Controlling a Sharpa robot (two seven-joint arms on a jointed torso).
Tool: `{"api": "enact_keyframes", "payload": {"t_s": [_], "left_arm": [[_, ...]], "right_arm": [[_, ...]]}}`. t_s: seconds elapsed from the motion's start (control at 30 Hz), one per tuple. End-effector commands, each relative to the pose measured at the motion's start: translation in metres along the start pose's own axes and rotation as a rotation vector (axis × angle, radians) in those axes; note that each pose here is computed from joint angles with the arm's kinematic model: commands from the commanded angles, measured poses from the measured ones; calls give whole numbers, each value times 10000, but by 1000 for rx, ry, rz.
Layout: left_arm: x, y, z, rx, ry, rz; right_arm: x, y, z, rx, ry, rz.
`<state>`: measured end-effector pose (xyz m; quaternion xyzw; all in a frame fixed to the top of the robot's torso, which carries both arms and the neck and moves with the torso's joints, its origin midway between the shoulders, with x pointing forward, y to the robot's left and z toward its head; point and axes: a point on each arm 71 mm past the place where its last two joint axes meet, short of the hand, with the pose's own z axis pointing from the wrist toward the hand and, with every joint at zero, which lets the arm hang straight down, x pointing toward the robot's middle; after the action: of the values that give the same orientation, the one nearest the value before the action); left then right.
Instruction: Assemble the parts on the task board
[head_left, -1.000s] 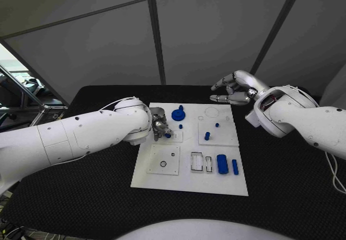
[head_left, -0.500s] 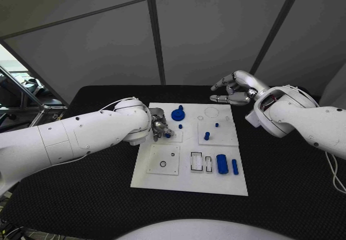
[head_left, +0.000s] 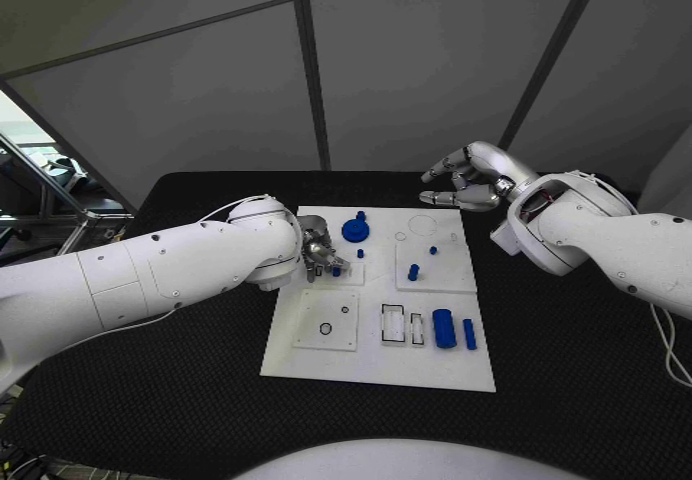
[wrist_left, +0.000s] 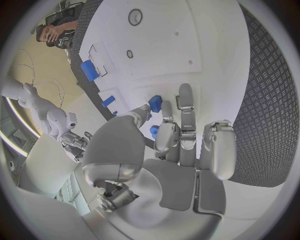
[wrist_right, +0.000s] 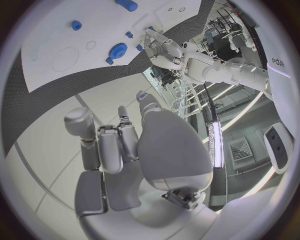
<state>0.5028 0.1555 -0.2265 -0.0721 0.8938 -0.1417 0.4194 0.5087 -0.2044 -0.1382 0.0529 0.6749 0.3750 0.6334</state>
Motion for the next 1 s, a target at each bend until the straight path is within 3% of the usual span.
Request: {"api": "enact_keyframes", "payload": {"t_s": [0.03,0.37,0.63,1.0], "left_arm": [[-7,2,-3,-4,-1,-3],[-5,3,-10,-1,1,-1],[-16,53,-46,0,18,-19],[-280,54,-212,30,16,-52]], "right_arm": [[-10,17,1,-10,2,-4],[-12,17,-1,-11,2,-6],[-19,9,-6,-9,-1,-7],[-27,-11,-2,-5,-4,-9]]}}
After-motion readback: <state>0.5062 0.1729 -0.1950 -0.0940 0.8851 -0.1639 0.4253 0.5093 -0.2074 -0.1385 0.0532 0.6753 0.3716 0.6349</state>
